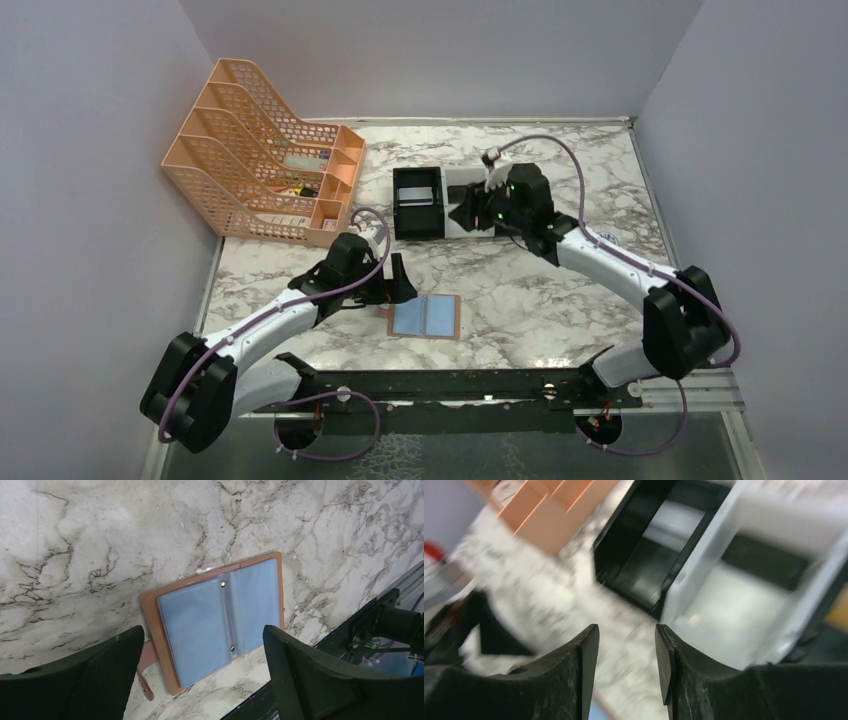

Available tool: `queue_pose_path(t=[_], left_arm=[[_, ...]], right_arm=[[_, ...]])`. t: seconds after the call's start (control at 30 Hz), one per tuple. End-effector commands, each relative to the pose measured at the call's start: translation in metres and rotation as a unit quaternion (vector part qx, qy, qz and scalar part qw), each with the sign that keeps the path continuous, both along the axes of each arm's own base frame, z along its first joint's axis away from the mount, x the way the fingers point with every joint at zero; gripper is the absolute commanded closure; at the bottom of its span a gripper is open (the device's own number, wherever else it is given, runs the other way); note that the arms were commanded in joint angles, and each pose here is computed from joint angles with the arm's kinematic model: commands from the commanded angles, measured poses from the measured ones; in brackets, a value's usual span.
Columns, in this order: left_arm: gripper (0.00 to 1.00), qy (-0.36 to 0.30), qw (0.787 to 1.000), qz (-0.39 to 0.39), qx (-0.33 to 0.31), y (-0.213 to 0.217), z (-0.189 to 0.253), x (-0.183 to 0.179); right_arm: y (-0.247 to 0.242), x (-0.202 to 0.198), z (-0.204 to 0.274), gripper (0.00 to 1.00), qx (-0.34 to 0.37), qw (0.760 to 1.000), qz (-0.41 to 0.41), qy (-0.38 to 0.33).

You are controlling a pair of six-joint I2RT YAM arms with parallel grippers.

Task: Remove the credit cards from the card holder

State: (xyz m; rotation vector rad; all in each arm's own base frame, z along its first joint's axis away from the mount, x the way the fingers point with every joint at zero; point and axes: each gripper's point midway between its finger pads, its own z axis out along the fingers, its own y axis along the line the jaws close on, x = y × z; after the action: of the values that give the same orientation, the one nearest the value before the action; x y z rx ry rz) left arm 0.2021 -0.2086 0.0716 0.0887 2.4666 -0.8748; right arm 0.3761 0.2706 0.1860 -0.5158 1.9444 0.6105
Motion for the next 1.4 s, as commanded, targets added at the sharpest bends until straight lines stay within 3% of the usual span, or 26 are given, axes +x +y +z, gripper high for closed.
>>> queue_pose_path(t=[0.0,0.27,0.47,0.97,1.23,1.37], left_arm=[[0.11,0.016,1.000,-0.012,0.006,-0.005,-0.007,-0.006],[0.25,0.028,0.998,-0.031,0.039,-0.012,-0.019,-0.010],[0.26,0.030,0.997,-0.028,0.066,-0.009,-0.024,-0.010],[0.37,0.049,0.992,-0.036,0.109,-0.003,-0.041,-0.020],[0.57,0.060,0.989,-0.053,0.120,-0.004,-0.051,-0.029],[0.63,0.059,0.990,-0.054,0.120,-0.006,-0.052,-0.031]], right_arm=[[0.024,-0.112,-0.049,0.55,0.165,0.949,0.058,0.261],[0.013,-0.177,-0.089,0.59,0.163,0.923,0.054,0.344],[0.013,-0.197,-0.115,0.63,0.158,0.905,0.057,0.392],[0.017,-0.203,-0.149,0.67,0.129,0.889,0.058,0.436],[0.021,-0.207,-0.161,0.70,0.130,0.877,0.061,0.458],[0.028,-0.204,-0.152,0.78,0.148,0.875,0.073,0.455]])
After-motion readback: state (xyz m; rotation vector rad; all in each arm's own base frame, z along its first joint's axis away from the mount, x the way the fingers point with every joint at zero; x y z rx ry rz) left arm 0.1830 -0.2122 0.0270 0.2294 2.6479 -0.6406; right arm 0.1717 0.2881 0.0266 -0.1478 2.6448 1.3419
